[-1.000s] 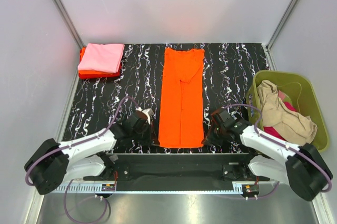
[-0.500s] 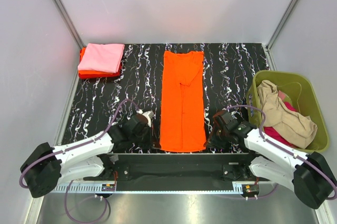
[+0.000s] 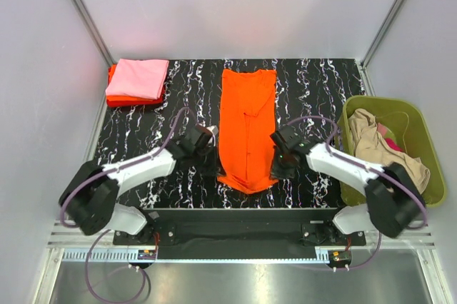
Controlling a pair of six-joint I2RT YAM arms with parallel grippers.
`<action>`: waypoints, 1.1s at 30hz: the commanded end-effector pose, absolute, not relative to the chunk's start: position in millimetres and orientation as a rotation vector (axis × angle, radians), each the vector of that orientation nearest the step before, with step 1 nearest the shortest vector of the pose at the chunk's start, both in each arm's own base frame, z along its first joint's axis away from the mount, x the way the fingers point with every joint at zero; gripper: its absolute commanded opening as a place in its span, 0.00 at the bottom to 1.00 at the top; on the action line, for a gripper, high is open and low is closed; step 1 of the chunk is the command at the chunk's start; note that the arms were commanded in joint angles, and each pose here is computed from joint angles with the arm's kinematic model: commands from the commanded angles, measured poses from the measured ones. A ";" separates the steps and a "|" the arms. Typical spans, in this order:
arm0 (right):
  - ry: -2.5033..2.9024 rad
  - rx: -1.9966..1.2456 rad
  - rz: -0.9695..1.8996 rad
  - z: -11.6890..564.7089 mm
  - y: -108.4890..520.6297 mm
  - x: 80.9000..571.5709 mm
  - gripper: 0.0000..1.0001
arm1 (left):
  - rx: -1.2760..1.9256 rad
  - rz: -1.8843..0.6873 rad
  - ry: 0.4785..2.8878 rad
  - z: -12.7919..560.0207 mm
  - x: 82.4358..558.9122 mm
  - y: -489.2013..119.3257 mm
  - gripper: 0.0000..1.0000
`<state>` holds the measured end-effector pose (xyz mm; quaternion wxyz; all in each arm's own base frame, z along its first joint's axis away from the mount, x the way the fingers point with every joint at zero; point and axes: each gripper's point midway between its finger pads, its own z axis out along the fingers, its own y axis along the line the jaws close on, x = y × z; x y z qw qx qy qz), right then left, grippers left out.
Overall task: Fold and stack the t-shirts
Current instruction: Fold the tshirt
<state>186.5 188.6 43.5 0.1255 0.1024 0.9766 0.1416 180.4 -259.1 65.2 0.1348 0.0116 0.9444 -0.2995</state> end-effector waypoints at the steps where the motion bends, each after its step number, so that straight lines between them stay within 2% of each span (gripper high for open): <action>1: 2.773 0.138 0.348 49.8 193.9 232.0 0.00 | 0.155 -0.862 2.673 83.1 220.7 -270.0 0.00; 8: 2.692 0.070 0.394 69.5 200.4 329.2 0.00 | 0.140 -0.731 2.661 79.0 310.4 -263.0 0.00; 14: 2.635 0.070 0.417 82.0 191.7 403.1 0.00 | 0.093 -0.753 2.610 85.8 380.0 -264.9 0.00; 15: 2.624 0.071 0.437 82.5 189.7 429.1 0.00 | 0.082 -0.781 2.564 94.8 412.0 -267.1 0.00; 24: 2.590 0.101 0.490 93.4 184.0 474.3 0.00 | 0.039 -0.843 2.497 106.7 467.7 -260.7 0.00; 33: 2.587 0.155 0.522 85.4 173.4 503.0 0.01 | -0.013 -0.864 2.515 89.9 492.0 -258.7 0.00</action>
